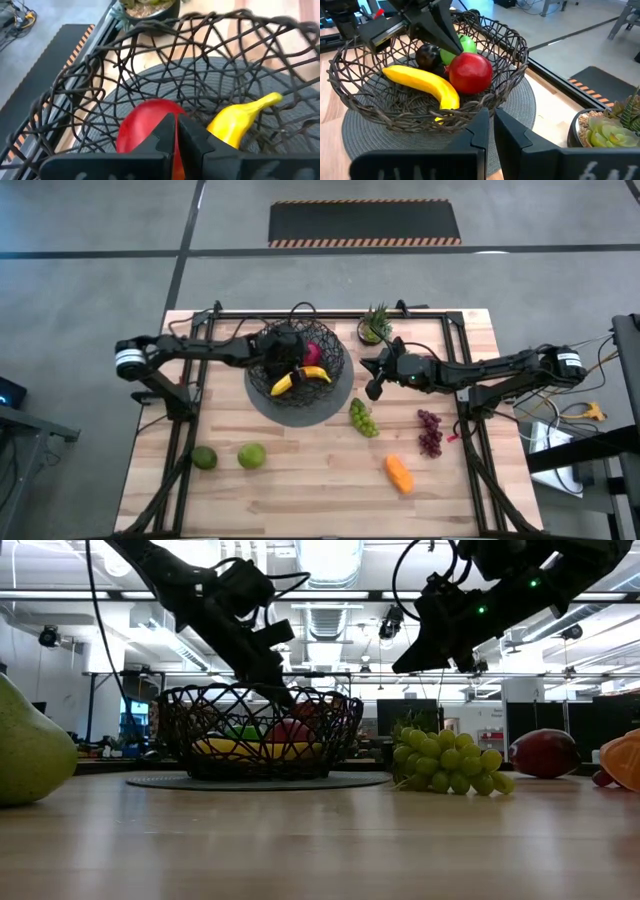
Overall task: Build produce basket
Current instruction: Put the pomegranate into the black wire basket, then put the green grapes into the black wire basket
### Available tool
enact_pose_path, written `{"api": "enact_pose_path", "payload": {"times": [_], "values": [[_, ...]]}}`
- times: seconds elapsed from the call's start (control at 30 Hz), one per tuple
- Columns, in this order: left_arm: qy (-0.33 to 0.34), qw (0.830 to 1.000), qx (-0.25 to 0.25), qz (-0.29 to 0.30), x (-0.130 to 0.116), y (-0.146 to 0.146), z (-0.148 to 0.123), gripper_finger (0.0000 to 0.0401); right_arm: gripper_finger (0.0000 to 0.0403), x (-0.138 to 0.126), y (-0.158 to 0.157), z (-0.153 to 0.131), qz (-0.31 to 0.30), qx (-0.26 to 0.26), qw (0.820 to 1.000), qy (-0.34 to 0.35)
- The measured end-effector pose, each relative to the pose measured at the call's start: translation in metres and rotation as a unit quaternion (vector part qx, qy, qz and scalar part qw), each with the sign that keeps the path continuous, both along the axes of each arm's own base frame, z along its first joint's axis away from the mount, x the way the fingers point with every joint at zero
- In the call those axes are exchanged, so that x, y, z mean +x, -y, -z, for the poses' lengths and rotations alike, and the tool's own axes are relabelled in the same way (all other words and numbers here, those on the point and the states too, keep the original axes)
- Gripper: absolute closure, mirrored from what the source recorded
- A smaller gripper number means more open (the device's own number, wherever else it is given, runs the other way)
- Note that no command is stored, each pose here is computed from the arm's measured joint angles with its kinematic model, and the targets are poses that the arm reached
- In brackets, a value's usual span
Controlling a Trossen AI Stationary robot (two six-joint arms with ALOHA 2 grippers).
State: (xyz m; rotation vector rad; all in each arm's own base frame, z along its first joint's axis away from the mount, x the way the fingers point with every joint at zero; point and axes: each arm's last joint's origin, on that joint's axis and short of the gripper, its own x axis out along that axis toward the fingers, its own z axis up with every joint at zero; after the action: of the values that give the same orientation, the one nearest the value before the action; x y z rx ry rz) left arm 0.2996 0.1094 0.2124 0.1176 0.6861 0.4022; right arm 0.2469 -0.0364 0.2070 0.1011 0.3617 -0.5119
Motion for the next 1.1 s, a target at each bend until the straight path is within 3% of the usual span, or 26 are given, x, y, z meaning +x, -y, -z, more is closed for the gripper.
{"api": "enact_pose_path", "payload": {"times": [0.43,0.7,0.9,1.1], "values": [[0.001,0.999,0.008,-0.042,0.004,-0.012,0.012,0.0401,0.0385,0.000,0.000,0.000,0.000,0.000,1.000,0.000],[0.023,0.998,0.028,-0.060,0.001,-0.011,-0.001,0.0401,0.0385,0.000,0.000,0.001,0.002,0.005,1.000,0.001],[0.068,0.996,0.041,-0.028,-0.008,0.009,-0.028,0.0401,0.0385,0.000,0.000,0.000,0.002,0.004,1.000,0.001],[0.112,0.990,0.066,0.055,-0.018,0.041,-0.052,0.0401,0.0385,0.002,0.000,-0.004,0.002,0.003,1.000,0.009]]}}
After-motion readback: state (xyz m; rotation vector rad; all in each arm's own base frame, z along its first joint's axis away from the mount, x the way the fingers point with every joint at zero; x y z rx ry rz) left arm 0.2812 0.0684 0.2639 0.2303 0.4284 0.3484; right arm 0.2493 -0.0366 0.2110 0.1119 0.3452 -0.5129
